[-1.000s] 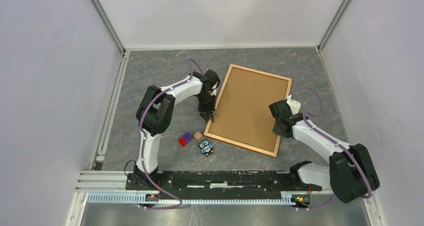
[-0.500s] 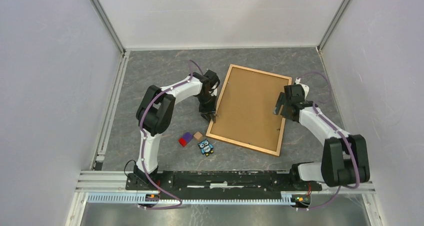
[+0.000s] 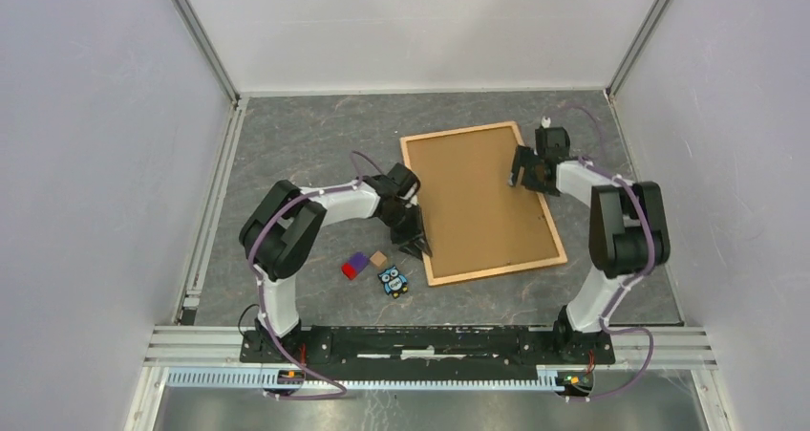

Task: Put the photo into the frame
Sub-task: Adjust the photo frame at the center of the board.

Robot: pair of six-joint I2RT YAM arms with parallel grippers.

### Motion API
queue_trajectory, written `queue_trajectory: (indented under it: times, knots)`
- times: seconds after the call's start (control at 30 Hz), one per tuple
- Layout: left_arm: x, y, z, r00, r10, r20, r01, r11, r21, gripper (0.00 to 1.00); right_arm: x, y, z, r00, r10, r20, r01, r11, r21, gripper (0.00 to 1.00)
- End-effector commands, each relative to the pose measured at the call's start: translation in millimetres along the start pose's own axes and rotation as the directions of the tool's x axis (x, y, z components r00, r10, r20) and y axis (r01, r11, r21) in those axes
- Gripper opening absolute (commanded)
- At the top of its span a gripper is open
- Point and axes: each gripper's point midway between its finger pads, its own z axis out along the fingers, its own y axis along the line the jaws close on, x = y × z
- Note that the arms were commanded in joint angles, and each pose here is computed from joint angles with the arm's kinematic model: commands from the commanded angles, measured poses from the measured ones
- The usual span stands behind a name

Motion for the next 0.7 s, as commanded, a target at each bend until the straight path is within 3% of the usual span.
queue_trajectory:
  times: [0.0, 0.07, 0.13, 0.27, 0.4, 0.53, 0.67]
  knots:
    - [29, -49, 42, 0.999, 0.048, 0.007, -0.048, 0.998, 0.044, 0.14, -47, 83, 22, 0.997, -0.058, 0.044, 0.067, 0.965, -0.255, 0.86]
    - [41, -65, 47, 0.995, 0.095, 0.001, -0.095, 0.994, 0.053, 0.19, -68, 101, 29, 0.992, -0.116, 0.049, 0.125, 0.955, -0.267, 0.86]
    - [49, -75, 47, 0.991, 0.133, -0.004, -0.133, 0.989, 0.068, 0.26, -86, 97, 28, 0.982, -0.186, 0.029, 0.188, 0.963, -0.192, 0.86]
    - [52, -82, 26, 0.975, 0.220, 0.035, -0.222, 0.971, 0.089, 0.60, -108, 55, -10, 0.969, -0.244, 0.029, 0.243, 0.969, 0.035, 0.88]
    - [50, -94, -13, 0.929, 0.353, 0.111, -0.363, 0.927, 0.090, 0.78, -87, 23, -65, 0.974, -0.222, 0.050, 0.214, 0.968, 0.129, 0.88]
    - [31, -106, -65, 0.882, 0.432, 0.187, -0.451, 0.889, 0.077, 0.83, -28, -5, -93, 0.996, -0.084, 0.036, 0.077, 0.985, 0.152, 0.89]
    - [-13, -100, -115, 0.883, 0.372, 0.286, -0.410, 0.908, 0.083, 0.85, 31, -48, -109, 0.981, 0.179, 0.076, -0.192, 0.953, 0.235, 0.85]
